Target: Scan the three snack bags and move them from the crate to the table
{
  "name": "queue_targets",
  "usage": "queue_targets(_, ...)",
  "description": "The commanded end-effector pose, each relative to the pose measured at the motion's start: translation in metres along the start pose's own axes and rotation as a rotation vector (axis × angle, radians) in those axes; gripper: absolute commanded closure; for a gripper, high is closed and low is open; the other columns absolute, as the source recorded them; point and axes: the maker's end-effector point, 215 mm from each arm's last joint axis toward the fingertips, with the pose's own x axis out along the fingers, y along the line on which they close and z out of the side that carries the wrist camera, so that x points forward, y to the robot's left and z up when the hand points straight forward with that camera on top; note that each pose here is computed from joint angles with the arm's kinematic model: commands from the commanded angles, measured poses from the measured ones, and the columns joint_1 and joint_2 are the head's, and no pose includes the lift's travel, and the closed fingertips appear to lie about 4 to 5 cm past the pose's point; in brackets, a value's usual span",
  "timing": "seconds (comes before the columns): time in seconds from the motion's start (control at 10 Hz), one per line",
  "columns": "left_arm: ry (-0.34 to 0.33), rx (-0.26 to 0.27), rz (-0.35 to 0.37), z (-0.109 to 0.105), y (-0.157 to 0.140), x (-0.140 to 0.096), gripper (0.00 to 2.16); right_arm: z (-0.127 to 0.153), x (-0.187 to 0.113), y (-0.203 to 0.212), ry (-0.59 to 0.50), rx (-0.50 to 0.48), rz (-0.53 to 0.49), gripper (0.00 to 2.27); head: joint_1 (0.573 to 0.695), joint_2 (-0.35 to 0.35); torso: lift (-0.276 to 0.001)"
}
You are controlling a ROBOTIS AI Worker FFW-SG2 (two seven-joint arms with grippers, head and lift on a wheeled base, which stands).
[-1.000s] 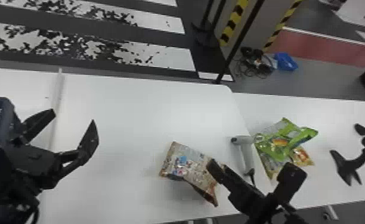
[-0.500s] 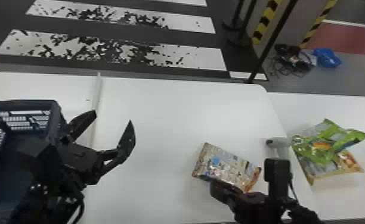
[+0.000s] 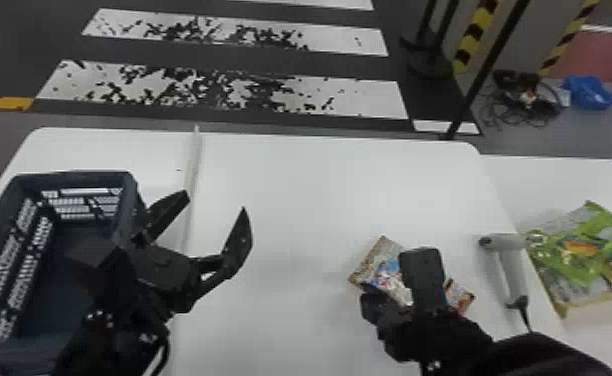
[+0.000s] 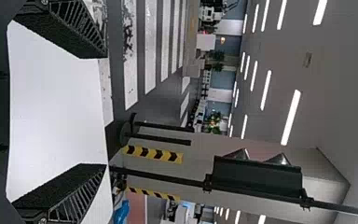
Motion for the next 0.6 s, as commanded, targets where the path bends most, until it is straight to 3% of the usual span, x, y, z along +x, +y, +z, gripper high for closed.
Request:
queue_targets(0.0, 0.001, -0.001, 0.002, -0.001, 0.001, -0.001, 0.03, 0.02, 0.016, -0.002, -0.018, -0.038, -0.053, 2.24, 0.695, -0.078, -0.062)
queue_targets(0.5, -0.013, 0.006, 0.023, 0.004, 0.012, -0.007, 0.03, 0.07, 0.042, -0.05, -0.035, -0.032, -0.218, 2.25, 0.695, -0.077, -0.062)
